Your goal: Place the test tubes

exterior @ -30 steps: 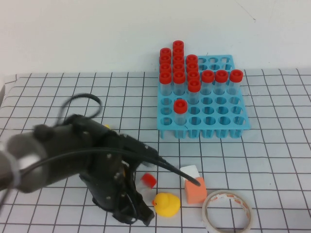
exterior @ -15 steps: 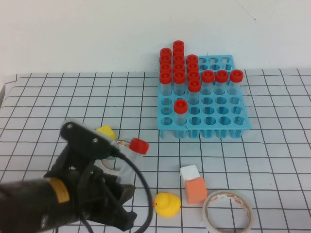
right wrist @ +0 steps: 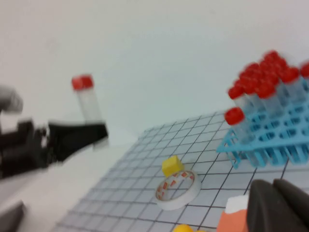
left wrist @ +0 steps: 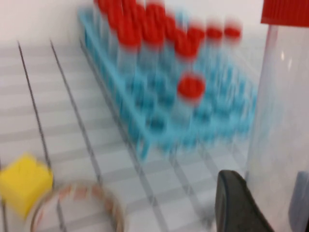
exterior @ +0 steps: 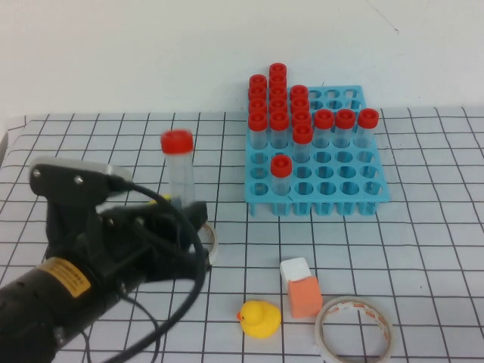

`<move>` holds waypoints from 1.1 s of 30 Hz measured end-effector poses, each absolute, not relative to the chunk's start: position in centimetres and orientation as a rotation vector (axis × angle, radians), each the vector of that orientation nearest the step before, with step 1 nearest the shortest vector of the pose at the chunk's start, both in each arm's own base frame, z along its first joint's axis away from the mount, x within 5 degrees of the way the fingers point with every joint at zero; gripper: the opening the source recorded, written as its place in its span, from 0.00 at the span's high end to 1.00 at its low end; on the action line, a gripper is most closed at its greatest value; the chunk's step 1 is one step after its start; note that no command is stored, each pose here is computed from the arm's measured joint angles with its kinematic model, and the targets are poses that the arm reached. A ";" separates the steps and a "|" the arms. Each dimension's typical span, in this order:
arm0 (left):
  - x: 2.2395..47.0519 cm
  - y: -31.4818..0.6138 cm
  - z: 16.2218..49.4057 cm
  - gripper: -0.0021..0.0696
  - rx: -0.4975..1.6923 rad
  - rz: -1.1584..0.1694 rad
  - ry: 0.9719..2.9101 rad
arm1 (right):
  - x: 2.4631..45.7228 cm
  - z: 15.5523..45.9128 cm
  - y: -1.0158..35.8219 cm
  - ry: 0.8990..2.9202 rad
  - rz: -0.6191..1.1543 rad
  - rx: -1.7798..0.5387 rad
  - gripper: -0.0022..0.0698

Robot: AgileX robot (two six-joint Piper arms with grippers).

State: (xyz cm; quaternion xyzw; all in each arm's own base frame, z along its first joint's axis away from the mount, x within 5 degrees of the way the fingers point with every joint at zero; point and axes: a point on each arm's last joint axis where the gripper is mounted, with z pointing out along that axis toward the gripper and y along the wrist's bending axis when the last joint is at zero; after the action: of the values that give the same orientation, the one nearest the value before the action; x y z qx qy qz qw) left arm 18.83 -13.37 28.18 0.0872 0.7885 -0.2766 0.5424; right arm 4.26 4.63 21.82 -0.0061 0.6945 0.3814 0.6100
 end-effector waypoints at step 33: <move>19.7 -19.3 26.6 0.67 0.620 -1.057 1.390 | 19.9 34.6 10.7 1.453 1.011 -0.873 0.28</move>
State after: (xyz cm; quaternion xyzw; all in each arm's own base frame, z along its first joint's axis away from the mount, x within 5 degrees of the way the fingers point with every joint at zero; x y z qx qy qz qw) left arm 19.73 -19.34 26.57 0.2674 0.5998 -0.4561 0.6006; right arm 19.89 10.70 34.57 -0.3689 0.6141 0.4275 0.5513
